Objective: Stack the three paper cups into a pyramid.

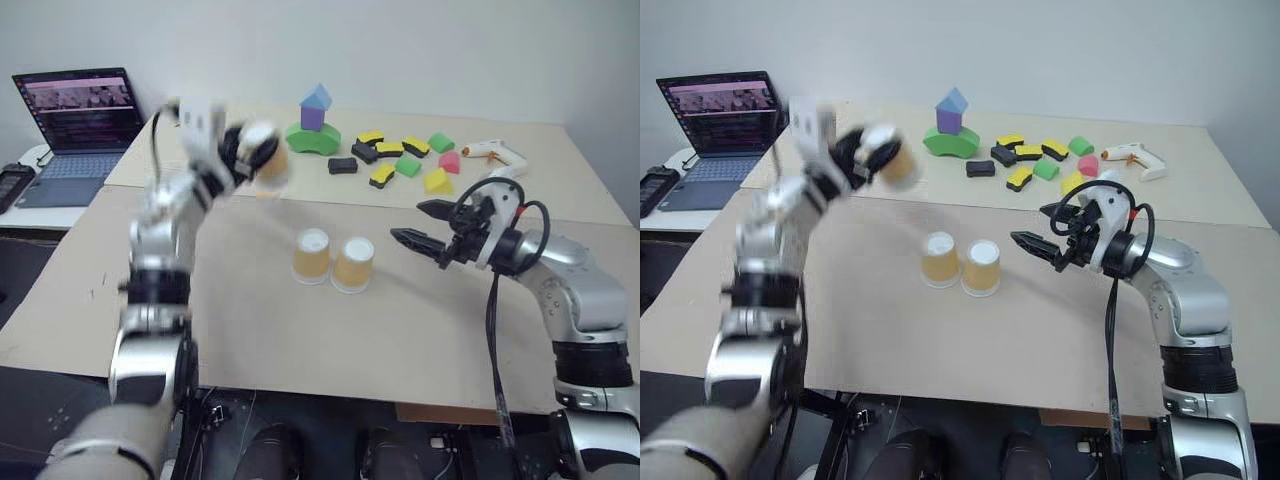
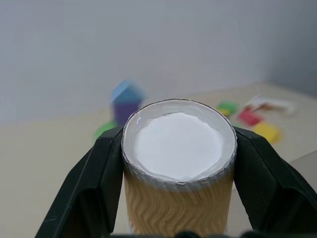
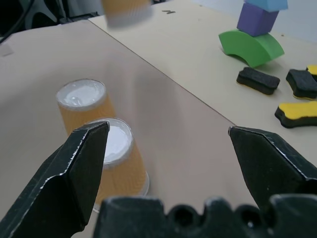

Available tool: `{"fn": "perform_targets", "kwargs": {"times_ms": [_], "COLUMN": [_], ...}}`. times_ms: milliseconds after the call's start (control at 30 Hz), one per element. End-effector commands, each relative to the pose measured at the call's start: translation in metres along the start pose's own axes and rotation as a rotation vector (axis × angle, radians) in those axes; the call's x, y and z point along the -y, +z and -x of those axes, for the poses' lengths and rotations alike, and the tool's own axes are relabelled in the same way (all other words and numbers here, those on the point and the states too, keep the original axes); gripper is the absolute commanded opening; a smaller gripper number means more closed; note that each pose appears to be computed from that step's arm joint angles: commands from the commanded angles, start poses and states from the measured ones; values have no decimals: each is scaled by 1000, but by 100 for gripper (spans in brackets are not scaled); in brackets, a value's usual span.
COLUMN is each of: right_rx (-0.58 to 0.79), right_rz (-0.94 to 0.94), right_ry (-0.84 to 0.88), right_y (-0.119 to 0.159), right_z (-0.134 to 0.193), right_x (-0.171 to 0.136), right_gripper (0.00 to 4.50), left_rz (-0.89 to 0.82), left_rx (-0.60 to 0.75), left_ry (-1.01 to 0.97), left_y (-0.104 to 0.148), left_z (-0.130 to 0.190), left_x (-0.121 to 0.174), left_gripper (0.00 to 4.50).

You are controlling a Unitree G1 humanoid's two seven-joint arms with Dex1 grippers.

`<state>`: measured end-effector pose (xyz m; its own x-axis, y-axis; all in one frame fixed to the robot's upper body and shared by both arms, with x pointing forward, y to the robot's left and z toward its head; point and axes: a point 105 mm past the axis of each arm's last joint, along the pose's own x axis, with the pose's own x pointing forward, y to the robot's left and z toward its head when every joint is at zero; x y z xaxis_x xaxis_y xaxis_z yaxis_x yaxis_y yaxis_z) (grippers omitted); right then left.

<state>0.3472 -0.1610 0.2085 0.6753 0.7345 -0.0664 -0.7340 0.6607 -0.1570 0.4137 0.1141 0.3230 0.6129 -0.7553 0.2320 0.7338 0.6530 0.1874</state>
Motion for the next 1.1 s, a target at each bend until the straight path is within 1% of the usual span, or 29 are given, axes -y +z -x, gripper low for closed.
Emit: {"fn": "perform_targets", "kwargs": {"times_ms": [33,100,167,267,400,433,533,767,1100], "right_rx": [52,44,42,48,45,45,53,58,52], "right_rz": [35,33,31,24,21,20,14,14,14], "right_ry": [-37,-56,-76,-99,-121,-121,-136,-151,-151], "right_y": [13,9,7,5,2,2,2,3,4], "right_z": [9,12,14,17,19,19,21,28,30], "right_x": [2,3,4,5,5,5,7,6,7], "right_gripper": [450,450,450,450,450,450,450,450,450], "left_rz": [124,138,121,56,81,89,33,-27,-36], "left_rx": [-21,-70,-127,-224,-251,-255,-288,-374,-393], "left_ry": [-430,-560,-649,-701,-755,-761,-775,-798,-793], "left_y": [17,21,19,5,2,2,-7,-38,-48], "left_z": [1,1,2,-1,-3,-4,-9,-6,-5], "left_x": [34,44,51,55,61,62,66,71,70], "left_gripper": [307,307,307,307,307,307,307,307,307]}}
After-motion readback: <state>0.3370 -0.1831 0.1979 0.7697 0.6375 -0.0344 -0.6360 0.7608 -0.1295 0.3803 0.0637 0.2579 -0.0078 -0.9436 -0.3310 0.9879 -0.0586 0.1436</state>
